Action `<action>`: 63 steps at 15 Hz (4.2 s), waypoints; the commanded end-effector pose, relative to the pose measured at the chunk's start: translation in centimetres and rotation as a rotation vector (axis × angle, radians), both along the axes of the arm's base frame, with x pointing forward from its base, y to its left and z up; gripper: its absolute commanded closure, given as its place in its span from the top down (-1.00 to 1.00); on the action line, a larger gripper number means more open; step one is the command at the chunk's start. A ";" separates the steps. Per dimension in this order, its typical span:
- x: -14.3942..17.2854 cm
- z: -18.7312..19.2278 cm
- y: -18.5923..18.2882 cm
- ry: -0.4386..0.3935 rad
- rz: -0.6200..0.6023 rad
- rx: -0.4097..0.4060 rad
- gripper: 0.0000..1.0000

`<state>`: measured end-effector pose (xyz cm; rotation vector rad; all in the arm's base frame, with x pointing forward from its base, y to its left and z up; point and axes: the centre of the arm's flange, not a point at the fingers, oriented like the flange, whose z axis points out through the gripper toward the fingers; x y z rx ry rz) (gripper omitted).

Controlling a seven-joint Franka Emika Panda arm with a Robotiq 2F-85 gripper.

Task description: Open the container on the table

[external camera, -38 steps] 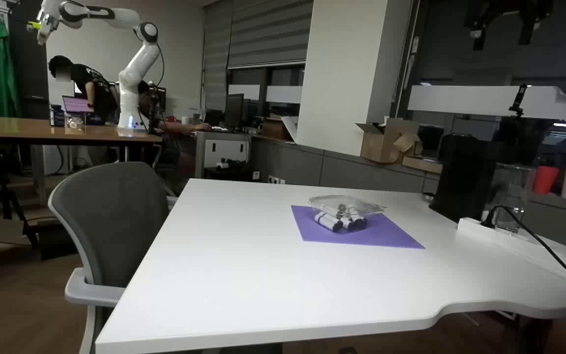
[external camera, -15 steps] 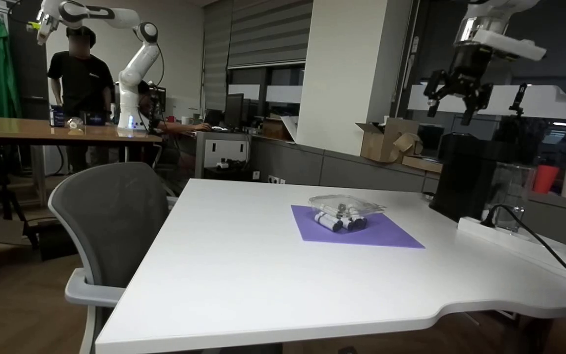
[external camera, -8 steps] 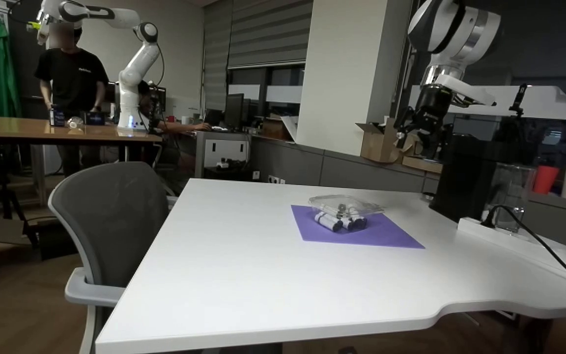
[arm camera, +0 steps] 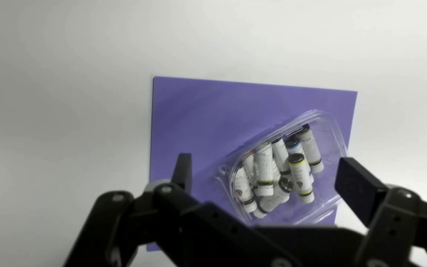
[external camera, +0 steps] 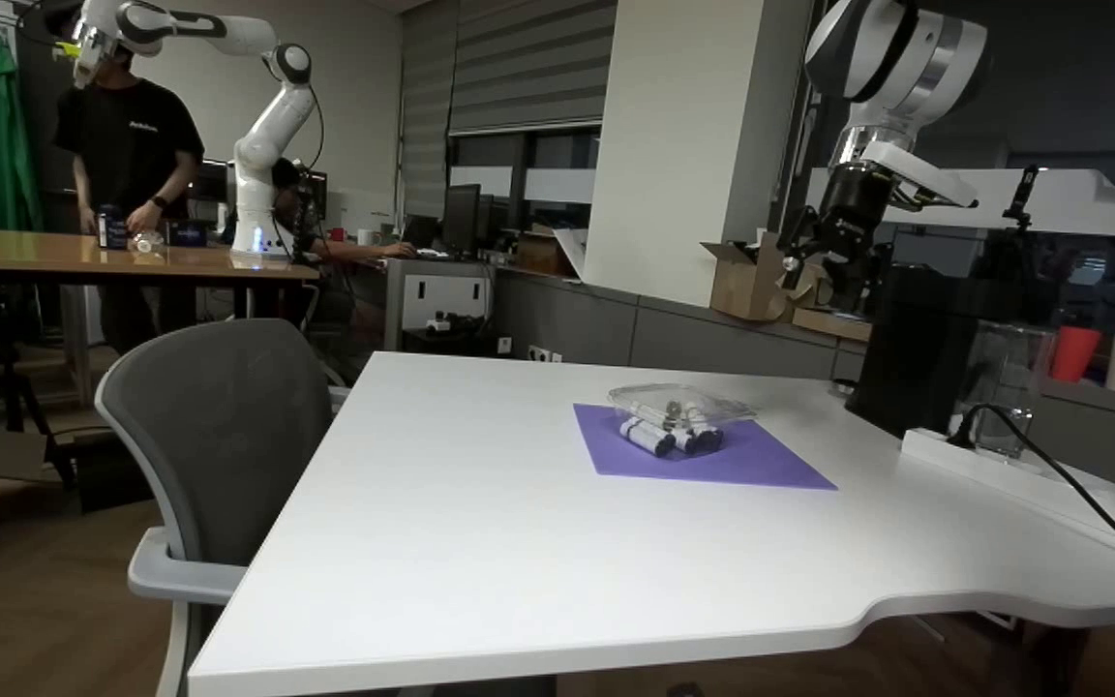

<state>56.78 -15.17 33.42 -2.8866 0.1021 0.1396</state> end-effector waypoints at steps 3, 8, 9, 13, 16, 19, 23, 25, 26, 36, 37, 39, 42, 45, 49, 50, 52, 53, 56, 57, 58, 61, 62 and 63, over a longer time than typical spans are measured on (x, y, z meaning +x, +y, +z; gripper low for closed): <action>2.8 -2.6 -2.5 0.045 0.054 0.088 1.00; 3.5 -7.4 -3.3 -0.001 0.044 0.026 1.00; 3.6 -8.4 -3.1 0.001 0.042 0.038 1.00; 3.5 -12.3 -2.1 -0.004 0.033 0.085 1.00; 3.7 -14.4 -1.5 -0.007 -0.005 0.140 1.00; 3.7 -15.6 -1.2 -0.024 -0.036 0.170 1.00; 3.7 -16.5 -1.1 -0.064 -0.111 0.200 1.00; 4.0 -16.5 -0.9 -0.080 -0.130 0.215 1.00; 4.1 -16.4 -0.8 -0.085 -0.139 0.224 1.00; 4.8 -16.4 0.8 -0.113 -0.181 0.266 1.00; 4.9 -16.4 1.0 -0.118 -0.188 0.270 1.00; 5.0 -16.1 1.1 -0.126 -0.199 0.282 1.00; 5.2 -15.1 1.2 -0.151 -0.235 0.309 1.00; 5.6 -13.1 1.4 -0.223 -0.269 0.326 1.00; 6.6 -8.6 2.3 -0.368 -0.319 0.359 1.00; 7.0 -7.5 2.7 -0.363 -0.356 0.388 1.00; 7.6 -6.6 3.5 -0.305 -0.377 0.475 1.00; 7.8 -6.6 4.0 -0.261 -0.385 0.516 1.00; 7.8 -7.3 5.3 -0.189 -0.392 0.504 1.00; 7.8 -7.8 5.0 -0.200 -0.390 0.444 1.00; 7.9 -8.2 4.3 -0.204 -0.405 0.386 1.00; 7.8 -8.9 2.1 -0.217 -0.431 0.248 1.00; 7.6 -9.2 1.3 -0.204 -0.433 0.194 1.00; 7.5 -9.6 0.6 -0.186 -0.429 0.160 1.00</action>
